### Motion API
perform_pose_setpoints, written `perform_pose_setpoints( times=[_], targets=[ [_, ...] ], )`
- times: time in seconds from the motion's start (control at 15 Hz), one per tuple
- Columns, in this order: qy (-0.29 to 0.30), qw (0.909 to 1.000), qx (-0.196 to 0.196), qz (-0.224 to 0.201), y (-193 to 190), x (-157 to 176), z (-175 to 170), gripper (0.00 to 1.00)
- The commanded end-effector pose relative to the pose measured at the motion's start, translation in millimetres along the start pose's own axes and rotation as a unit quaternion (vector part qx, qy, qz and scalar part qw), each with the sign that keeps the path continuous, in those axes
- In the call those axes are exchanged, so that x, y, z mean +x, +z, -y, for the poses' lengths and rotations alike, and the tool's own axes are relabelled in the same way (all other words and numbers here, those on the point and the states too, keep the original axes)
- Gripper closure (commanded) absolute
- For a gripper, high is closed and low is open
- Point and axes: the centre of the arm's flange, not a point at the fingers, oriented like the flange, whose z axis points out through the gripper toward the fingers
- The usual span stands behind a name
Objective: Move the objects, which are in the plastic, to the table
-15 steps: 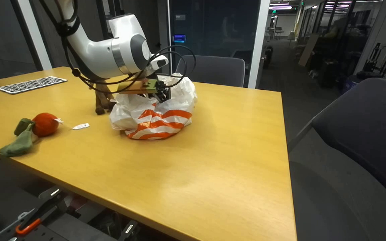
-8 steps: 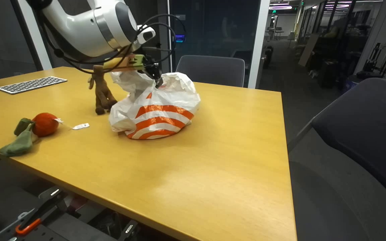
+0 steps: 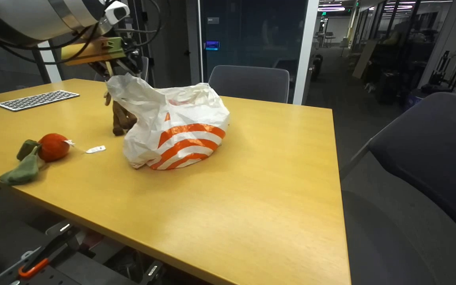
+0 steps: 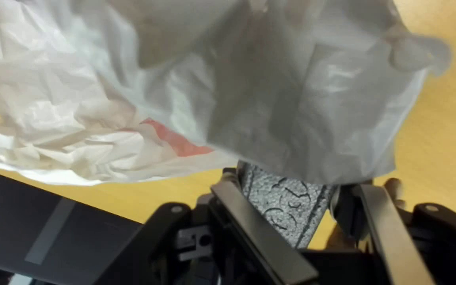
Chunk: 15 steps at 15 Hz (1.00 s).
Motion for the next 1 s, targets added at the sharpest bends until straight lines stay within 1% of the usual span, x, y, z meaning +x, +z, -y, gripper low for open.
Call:
perform_pose_setpoints(
  times=[0.0,0.07,0.27,0.33,0.4,0.53,0.6,0.73,0.87,0.93],
  targets=[
    [-0.078,0.9951,0.048,-0.038,-39.4,-6.7,33.6,0.67],
    [-0.102,0.9921,0.054,-0.048,-46.1,-7.2,43.0,0.67],
    [-0.166,0.9793,0.077,-0.086,-39.1,-9.6,59.6,0.67],
    [-0.180,0.9769,0.074,-0.089,-32.0,-9.4,61.0,0.67],
    [-0.179,0.9779,0.056,-0.092,-20.8,-7.2,56.0,0.67],
    [-0.181,0.9783,0.026,-0.097,-11.8,1.1,42.4,0.67],
    [-0.194,0.9754,0.023,-0.101,-13.4,6.0,36.5,0.67],
    [-0.207,0.9692,0.051,-0.122,-17.2,12.2,33.1,0.67],
    [-0.222,0.9605,0.074,-0.150,-14.6,12.0,44.8,0.67],
    [-0.231,0.9541,0.090,-0.168,-17.5,12.3,53.5,0.67]
  ],
)
